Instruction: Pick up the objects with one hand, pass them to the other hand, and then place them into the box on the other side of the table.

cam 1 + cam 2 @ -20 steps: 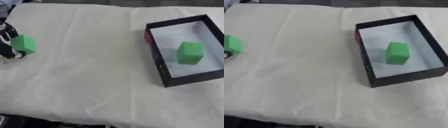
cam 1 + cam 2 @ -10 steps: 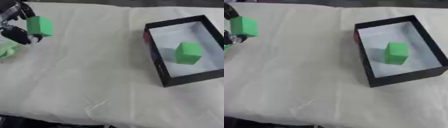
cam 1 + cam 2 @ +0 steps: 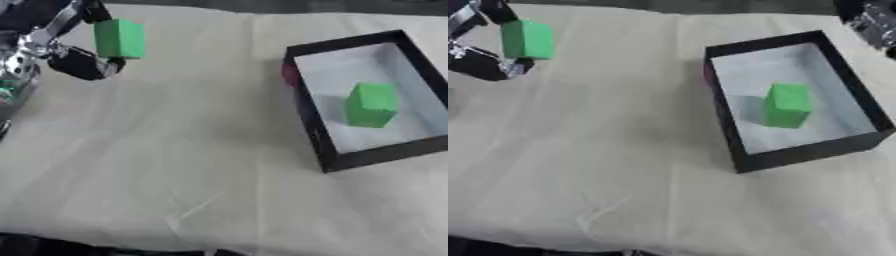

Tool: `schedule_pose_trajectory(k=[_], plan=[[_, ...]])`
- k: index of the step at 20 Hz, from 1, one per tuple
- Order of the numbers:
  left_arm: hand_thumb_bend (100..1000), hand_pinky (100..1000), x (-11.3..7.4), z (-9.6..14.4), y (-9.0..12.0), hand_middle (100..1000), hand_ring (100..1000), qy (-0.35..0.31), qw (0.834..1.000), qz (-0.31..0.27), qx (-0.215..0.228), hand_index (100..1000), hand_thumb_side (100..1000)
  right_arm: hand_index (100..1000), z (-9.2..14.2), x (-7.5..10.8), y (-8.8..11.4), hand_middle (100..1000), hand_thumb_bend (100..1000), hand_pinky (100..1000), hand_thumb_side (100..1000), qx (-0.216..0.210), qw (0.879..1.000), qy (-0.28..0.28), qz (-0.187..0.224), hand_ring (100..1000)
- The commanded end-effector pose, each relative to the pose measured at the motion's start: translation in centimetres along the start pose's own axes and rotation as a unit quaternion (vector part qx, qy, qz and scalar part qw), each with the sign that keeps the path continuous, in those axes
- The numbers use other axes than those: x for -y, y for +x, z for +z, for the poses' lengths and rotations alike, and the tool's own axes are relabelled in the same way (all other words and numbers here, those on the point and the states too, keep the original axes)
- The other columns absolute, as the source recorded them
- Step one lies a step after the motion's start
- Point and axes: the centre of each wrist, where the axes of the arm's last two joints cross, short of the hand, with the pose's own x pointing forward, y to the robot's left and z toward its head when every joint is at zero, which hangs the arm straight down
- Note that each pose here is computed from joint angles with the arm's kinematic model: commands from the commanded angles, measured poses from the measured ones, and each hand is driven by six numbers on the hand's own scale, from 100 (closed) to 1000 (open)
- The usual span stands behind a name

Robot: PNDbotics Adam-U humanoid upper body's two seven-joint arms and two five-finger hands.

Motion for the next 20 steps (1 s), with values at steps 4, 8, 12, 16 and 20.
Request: schedule_pose_trajectory(k=[4, 8, 12, 16, 20], plan=[[278, 709, 1.2, -0.8, 1.5, 586, 686, 0.050, 0.998, 0.015, 0.024, 474, 100, 1000, -1.4, -0.2, 0.4, 1000, 100, 961, 415, 0.009, 0.998, 0.037, 0.041, 1000], [267, 705, 2.2, -1.2, 2.4, 582, 682, 0.055, 0.997, 0.031, 0.037, 470, 107, 1000, -2.3, -0.7, 0.1, 1000, 100, 958, 357, 0.013, 0.997, 0.057, 0.055, 1000], [255, 702, 2.8, -1.5, 3.1, 580, 679, 0.057, 0.996, 0.048, 0.051, 467, 118, 1000, -3.0, -1.3, -0.2, 1000, 100, 957, 319, 0.018, 0.995, 0.075, 0.068, 1000], [243, 705, 3.2, -1.8, 4.0, 579, 682, 0.059, 0.994, 0.066, 0.070, 465, 134, 1000, -3.7, -1.7, -0.5, 1000, 100, 957, 290, 0.023, 0.993, 0.091, 0.077, 1000], [233, 706, 3.5, -2.0, 5.2, 577, 682, 0.061, 0.989, 0.084, 0.103, 462, 143, 1000, -4.5, -2.0, -0.9, 1000, 100, 955, 271, 0.026, 0.990, 0.105, 0.087, 1000]])
